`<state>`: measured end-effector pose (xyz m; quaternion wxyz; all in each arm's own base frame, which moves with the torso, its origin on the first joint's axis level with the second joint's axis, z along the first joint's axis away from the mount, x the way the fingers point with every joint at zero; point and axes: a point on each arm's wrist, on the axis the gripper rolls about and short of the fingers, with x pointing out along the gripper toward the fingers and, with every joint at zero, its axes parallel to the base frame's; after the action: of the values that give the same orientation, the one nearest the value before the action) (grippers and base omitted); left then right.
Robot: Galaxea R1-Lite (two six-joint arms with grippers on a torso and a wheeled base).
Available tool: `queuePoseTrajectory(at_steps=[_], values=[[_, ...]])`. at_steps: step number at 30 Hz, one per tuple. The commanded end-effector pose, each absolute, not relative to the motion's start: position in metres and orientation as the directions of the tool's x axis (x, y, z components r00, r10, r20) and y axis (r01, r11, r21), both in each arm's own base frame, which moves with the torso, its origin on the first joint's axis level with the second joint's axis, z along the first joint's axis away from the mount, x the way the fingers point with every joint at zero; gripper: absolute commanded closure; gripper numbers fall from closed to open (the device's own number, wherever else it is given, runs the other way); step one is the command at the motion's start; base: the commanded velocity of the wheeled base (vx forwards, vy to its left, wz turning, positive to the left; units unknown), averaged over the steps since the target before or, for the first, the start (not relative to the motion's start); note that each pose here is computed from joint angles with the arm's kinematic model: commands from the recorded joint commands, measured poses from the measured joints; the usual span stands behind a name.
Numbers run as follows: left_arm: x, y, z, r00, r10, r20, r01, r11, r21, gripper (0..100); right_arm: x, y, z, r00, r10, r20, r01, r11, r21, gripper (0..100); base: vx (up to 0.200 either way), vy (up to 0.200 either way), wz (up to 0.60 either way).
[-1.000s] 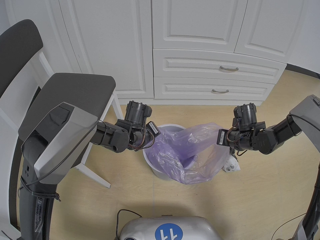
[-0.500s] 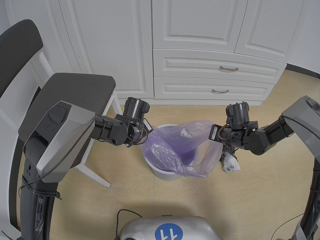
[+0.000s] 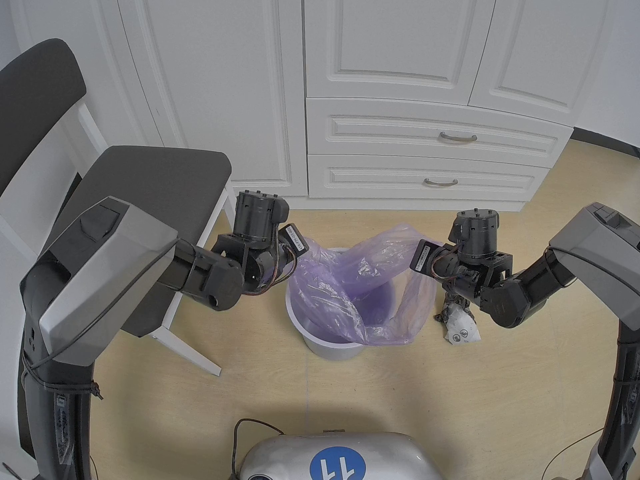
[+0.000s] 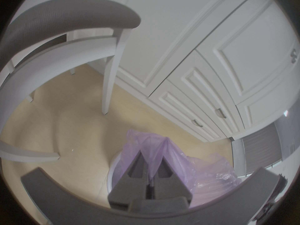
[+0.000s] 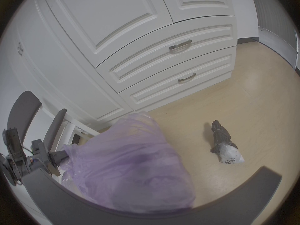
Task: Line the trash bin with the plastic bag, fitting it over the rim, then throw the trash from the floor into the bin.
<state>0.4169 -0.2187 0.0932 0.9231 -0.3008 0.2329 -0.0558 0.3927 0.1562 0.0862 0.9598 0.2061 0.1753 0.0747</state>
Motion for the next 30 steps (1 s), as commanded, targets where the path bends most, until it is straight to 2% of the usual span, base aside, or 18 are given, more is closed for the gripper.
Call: queuePoseTrajectory(at_steps=[1,6,11,15,16,19,23,30], values=[[0.395,-0.210,0.078,0.894,-0.266,-0.360,0.052,0.860,-0.508,100,0.389,0.149,0.087,0.939,0.213,-0.268,-0.083,0.901,0.426,100,0.000,0.000,0.00],[0.386,-0.206,0.062,0.905,-0.275,-0.325,0.118,0.895,-0.431,100,0.387,0.150,0.082,0.934,0.217,-0.283,-0.091,0.912,0.400,100,0.000,0.000,0.00],[0.378,-0.197,0.050,0.897,-0.272,-0.348,0.141,0.923,-0.357,100,0.384,0.148,0.081,0.931,0.216,-0.293,-0.089,0.916,0.392,100,0.000,0.000,0.00],[0.371,-0.188,0.042,0.883,-0.289,-0.370,0.183,0.938,-0.296,100,0.381,0.144,0.078,0.926,0.208,-0.314,-0.095,0.935,0.341,100,0.000,0.000,0.00],[0.364,-0.178,0.030,0.873,-0.318,-0.371,0.248,0.942,-0.225,100,0.378,0.137,0.070,0.918,0.193,-0.348,-0.097,0.957,0.274,100,0.000,0.000,0.00],[0.357,-0.173,0.015,0.872,-0.349,-0.343,0.317,0.937,-0.147,100,0.372,0.136,0.057,0.899,0.187,-0.397,-0.109,0.971,0.211,100,0.000,0.000,0.00],[0.356,-0.170,0.012,0.875,-0.407,-0.262,0.379,0.913,-0.151,100,0.366,0.138,0.035,0.869,0.184,-0.460,-0.136,0.981,0.137,100,0.000,0.000,0.00],[0.374,-0.153,0.007,0.896,-0.370,-0.246,0.340,0.928,-0.156,100,0.365,0.146,0.013,0.846,0.189,-0.499,-0.153,0.982,0.112,100,0.000,0.000,0.00]])
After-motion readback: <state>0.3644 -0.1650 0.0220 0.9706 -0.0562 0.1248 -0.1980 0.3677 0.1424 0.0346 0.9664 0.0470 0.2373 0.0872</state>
